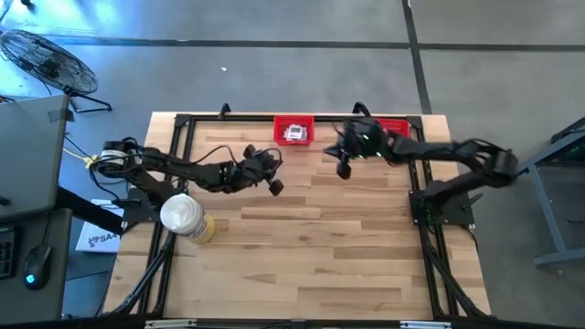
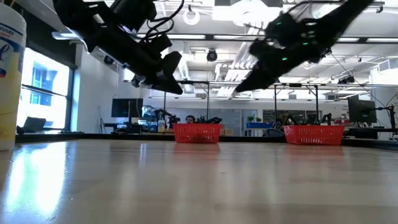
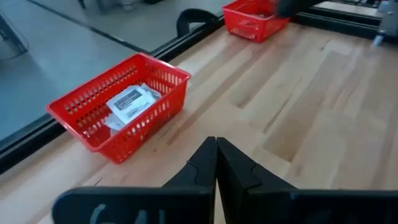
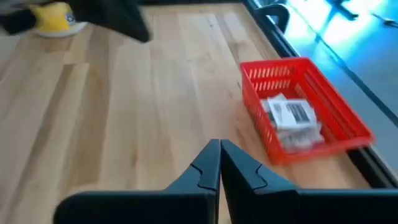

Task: Pick & Place First Aid Supplies
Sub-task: Return to Home Position

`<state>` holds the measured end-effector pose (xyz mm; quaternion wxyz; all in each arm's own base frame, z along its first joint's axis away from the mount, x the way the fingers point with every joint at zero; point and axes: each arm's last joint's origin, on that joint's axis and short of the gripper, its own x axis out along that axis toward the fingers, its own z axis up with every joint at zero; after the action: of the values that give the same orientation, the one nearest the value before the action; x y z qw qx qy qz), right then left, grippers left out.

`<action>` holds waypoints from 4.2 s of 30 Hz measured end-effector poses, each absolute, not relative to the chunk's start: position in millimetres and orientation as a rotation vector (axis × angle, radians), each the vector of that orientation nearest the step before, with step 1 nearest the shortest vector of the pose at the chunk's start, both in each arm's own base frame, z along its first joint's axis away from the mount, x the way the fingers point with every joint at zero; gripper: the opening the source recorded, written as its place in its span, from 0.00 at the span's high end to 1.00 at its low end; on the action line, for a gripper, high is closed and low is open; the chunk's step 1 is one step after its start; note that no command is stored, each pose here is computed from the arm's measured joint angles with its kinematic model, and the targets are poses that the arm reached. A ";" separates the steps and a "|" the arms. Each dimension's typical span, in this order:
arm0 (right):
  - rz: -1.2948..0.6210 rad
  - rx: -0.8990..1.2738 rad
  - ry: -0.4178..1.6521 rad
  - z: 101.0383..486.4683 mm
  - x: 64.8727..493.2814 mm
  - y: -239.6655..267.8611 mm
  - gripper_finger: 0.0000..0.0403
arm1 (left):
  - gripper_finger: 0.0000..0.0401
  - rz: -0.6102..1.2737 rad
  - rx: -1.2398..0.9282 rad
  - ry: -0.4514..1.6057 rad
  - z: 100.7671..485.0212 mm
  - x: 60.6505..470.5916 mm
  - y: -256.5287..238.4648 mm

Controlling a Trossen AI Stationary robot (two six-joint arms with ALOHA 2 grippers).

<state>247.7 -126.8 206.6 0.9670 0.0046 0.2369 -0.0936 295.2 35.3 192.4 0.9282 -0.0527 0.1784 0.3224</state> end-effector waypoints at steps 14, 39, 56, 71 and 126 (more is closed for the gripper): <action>-0.163 0.095 0.214 195.5 154.2 -32.6 1.00 | 1.00 0.717 -0.116 0.266 201.8 295.4 60.7; 0.146 0.054 -0.181 218.5 83.1 14.3 1.00 | 1.00 0.653 0.337 0.380 214.8 300.6 65.1; 0.029 0.114 -0.180 193.7 91.9 12.7 1.00 | 1.00 0.674 0.058 0.245 234.1 282.8 148.5; 0.012 0.137 -0.223 187.7 94.1 12.6 0.99 | 1.00 0.778 -0.083 0.330 222.6 266.4 170.1; 0.011 0.133 -0.191 184.5 94.9 12.8 0.98 | 1.00 0.381 -0.134 0.140 221.9 184.7 -5.5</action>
<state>94.9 12.8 184.5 0.9932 0.0662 -0.0953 0.0056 184.7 -5.5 221.9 0.9772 -0.0665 0.0695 0.1892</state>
